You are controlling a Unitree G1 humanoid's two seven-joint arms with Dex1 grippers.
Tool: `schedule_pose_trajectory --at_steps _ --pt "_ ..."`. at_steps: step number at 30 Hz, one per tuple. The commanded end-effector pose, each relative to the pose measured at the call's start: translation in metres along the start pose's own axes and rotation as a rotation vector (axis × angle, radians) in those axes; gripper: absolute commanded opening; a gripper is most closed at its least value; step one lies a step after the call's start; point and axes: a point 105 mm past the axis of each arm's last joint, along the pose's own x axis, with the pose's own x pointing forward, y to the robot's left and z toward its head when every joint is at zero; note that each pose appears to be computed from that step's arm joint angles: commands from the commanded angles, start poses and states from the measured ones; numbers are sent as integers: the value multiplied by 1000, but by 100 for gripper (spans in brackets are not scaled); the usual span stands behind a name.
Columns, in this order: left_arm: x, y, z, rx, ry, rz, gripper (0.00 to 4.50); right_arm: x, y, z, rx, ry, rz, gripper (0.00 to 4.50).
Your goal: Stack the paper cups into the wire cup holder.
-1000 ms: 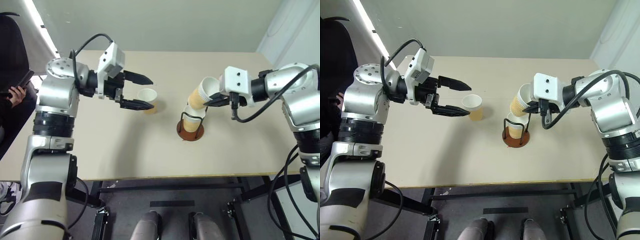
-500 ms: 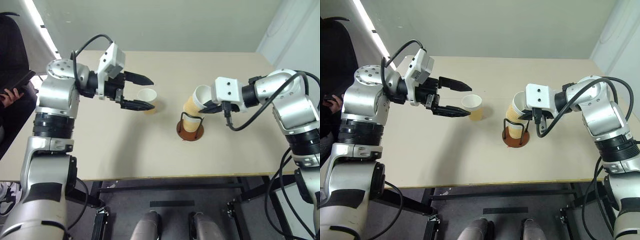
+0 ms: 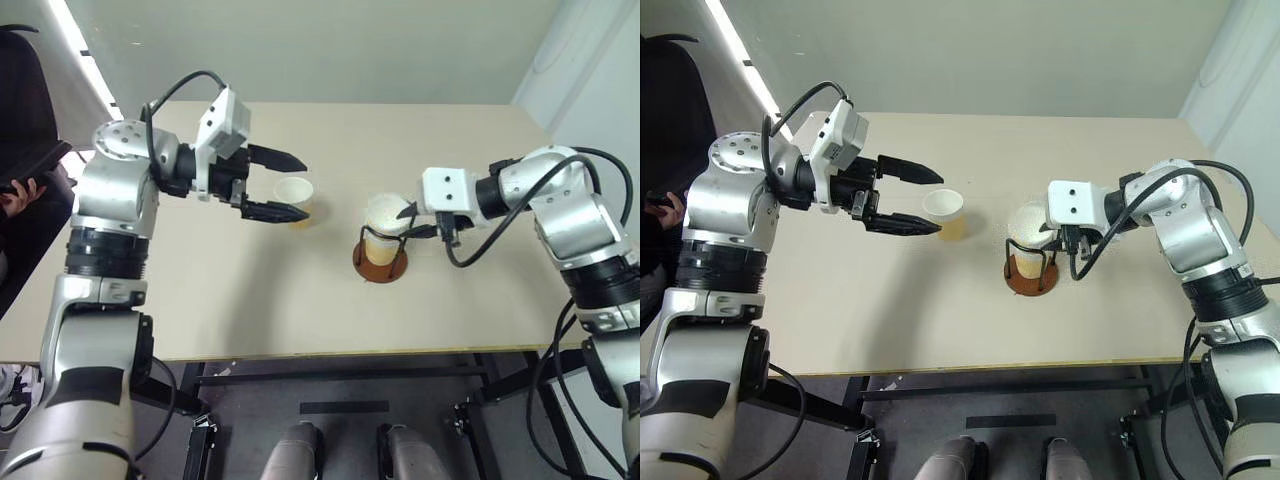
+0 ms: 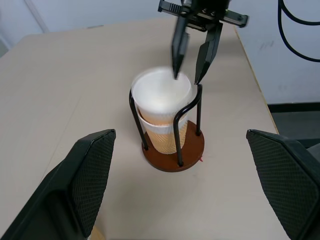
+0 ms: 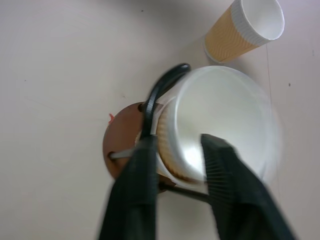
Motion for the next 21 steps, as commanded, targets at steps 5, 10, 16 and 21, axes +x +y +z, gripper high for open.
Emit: schedule_pose_trajectory --at_steps 5,10,16,21 --pt "-1 0 8 46 -3 15 450 -24 -32 24 18 -90 -142 350" --pt "1 18 8 114 20 128 450 -54 -55 46 103 -226 -261 350" --pt "1 43 2 232 111 277 450 -76 -56 62 192 -366 -297 350" --pt "0 56 -13 355 270 317 450 -83 -40 74 234 -432 -239 350"
